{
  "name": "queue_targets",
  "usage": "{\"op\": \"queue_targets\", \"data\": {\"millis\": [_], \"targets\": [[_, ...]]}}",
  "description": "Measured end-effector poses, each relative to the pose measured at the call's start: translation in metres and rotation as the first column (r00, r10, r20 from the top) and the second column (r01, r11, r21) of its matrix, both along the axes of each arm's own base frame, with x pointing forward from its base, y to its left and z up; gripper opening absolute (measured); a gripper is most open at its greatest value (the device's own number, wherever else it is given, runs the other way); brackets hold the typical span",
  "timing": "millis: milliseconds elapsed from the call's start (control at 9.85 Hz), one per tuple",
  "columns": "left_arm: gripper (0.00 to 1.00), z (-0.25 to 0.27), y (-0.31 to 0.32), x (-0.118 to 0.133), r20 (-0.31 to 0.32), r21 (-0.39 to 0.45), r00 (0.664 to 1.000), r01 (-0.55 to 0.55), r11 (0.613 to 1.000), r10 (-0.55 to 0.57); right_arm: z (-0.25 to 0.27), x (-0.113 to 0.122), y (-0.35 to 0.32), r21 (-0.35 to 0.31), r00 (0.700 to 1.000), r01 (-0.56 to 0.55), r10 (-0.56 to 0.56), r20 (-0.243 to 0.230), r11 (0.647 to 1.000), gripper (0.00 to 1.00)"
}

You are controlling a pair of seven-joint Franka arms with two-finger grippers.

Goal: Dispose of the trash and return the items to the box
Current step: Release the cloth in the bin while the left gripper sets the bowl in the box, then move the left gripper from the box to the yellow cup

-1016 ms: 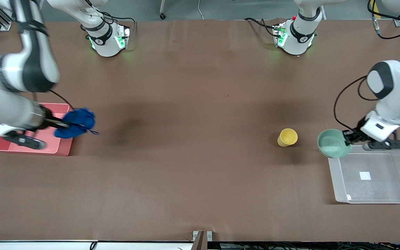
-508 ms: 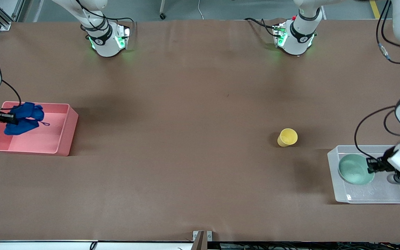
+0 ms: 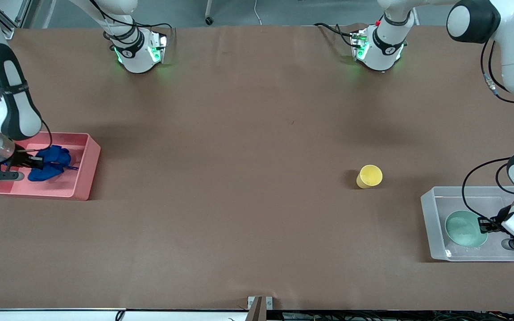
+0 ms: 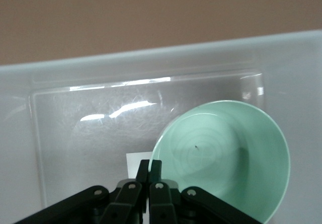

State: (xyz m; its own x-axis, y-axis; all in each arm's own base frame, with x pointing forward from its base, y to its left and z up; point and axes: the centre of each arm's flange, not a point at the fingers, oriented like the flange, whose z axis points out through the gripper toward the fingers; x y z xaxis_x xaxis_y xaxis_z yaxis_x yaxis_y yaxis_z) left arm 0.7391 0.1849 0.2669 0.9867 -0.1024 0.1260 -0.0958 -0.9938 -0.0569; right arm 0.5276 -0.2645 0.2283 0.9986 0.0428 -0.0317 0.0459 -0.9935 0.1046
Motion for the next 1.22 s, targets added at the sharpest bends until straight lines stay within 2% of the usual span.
{"op": "queue_targets", "data": {"millis": [203, 305, 508, 609, 812, 914, 1016, 1219], "targets": [[0.06, -0.009, 0.007, -0.003, -0.013, -0.003, 1.000, -0.009, 1.000, 0.009, 0.005, 0.002, 0.001, 0.001, 1.000, 0.000, 0.000, 0.001, 1.000, 0.51], [0.12, -0.012, 0.007, -0.005, -0.019, -0.004, 1.000, -0.011, 1.000, 0.011, 0.016, 0.005, 0.004, 0.010, 1.000, 0.024, -0.024, -0.012, 1.000, 0.64], [0.42, -0.011, 0.006, -0.005, -0.020, -0.006, 1.000, -0.010, 1.000, 0.010, 0.099, 0.033, 0.047, 0.032, 0.983, 0.179, -0.177, -0.039, 0.983, 0.95], [0.55, 0.004, 0.005, -0.004, -0.003, -0.004, 1.000, -0.008, 1.000, 0.008, 0.163, 0.048, 0.091, 0.039, 0.972, 0.235, -0.234, -0.028, 0.971, 1.00], [0.85, 0.068, -0.013, -0.008, 0.034, -0.015, 0.999, 0.013, 1.000, -0.013, 0.280, 0.055, 0.164, 0.039, 0.958, 0.285, -0.285, -0.009, 0.958, 1.00], [0.90, 0.101, -0.036, -0.014, 0.018, -0.041, 0.999, 0.036, 0.998, -0.035, 0.330, 0.049, 0.178, 0.050, 0.957, 0.291, -0.291, -0.006, 0.955, 1.00], [0.90, 0.125, -0.064, -0.022, 0.001, -0.070, 0.999, 0.045, 0.997, -0.045, 0.374, 0.037, 0.180, 0.069, 0.955, 0.296, -0.297, 0.003, 0.953, 1.00], [0.90, 0.135, -0.123, -0.042, -0.039, -0.121, 0.999, 0.022, 0.992, -0.027, 0.432, 0.000, 0.176, 0.090, 0.950, 0.310, -0.313, 0.018, 0.946, 1.00]]}}
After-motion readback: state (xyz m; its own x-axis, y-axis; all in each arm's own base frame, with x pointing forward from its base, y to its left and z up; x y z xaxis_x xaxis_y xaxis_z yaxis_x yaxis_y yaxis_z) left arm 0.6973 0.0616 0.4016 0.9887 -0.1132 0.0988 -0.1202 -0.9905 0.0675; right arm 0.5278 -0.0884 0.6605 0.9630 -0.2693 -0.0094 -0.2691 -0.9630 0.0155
